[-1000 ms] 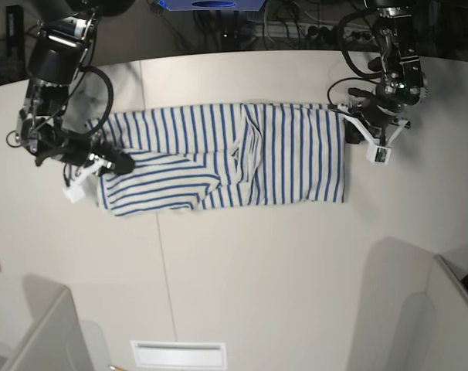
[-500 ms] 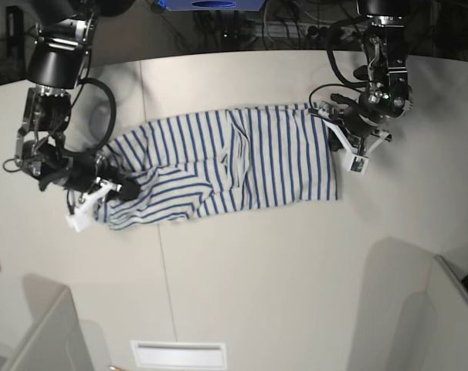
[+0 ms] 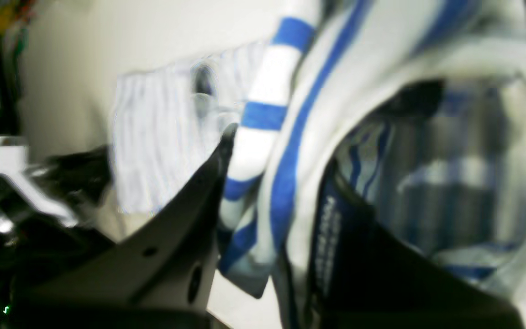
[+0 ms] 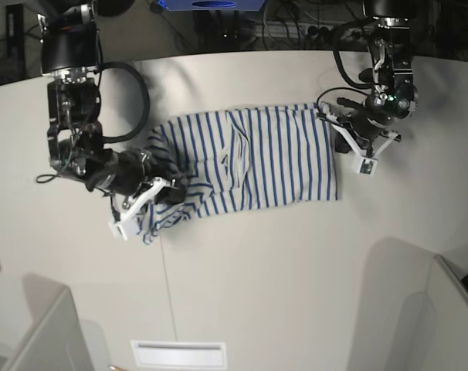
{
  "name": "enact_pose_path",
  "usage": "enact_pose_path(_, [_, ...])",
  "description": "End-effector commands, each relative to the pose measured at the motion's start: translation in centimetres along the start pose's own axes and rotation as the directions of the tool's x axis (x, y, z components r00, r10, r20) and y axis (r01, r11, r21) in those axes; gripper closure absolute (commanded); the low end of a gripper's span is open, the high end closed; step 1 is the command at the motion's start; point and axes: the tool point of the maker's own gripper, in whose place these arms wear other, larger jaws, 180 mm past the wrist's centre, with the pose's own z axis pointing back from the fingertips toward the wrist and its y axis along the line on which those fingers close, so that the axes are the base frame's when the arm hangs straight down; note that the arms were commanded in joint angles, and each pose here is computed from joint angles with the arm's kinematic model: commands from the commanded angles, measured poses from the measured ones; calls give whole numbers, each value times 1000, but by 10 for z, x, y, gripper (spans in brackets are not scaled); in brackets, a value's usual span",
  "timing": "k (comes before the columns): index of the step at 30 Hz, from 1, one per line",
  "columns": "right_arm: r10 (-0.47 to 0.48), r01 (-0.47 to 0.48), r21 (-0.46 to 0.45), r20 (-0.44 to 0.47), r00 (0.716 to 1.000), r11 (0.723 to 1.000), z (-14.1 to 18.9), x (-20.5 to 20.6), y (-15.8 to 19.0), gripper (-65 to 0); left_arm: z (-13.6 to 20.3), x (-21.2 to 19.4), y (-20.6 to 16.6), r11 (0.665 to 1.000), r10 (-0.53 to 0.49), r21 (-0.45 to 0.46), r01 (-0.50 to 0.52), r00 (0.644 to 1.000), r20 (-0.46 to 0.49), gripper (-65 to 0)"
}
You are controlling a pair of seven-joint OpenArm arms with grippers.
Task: Fold the T-shirt properly
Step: 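Grasp the shirt's free end with the right gripper and lift it, then fold the held end over onto the shirt toward the left gripper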
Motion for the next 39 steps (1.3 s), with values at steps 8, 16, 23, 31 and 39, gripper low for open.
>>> enact_pose_path(8, [64, -73, 119, 80, 995, 990, 14, 3, 56, 0, 1, 9, 0, 1000, -13, -5, 13, 1000, 28, 0])
enact_pose_path(16, [93, -103, 220, 56, 994, 970, 5, -12, 109, 0, 2, 7, -1, 1000, -12, -5, 12, 1000, 24, 0])
enact_pose_path(23, [144, -139, 274, 0, 990, 952, -9, -20, 150, 0, 2, 5, -3, 1000, -11, -9, 11, 1000, 21, 0])
enact_pose_path(31, [298, -291, 182, -9, 955, 939, -32, -43, 171, 0, 2, 4, -2, 1000, -13, -8, 13, 1000, 20, 0])
enact_pose_path(39, [345, -335, 117, -76, 936, 935, -66, -59, 172, 0, 4, -3, -2, 1000, -13, -7, 13, 1000, 5, 0])
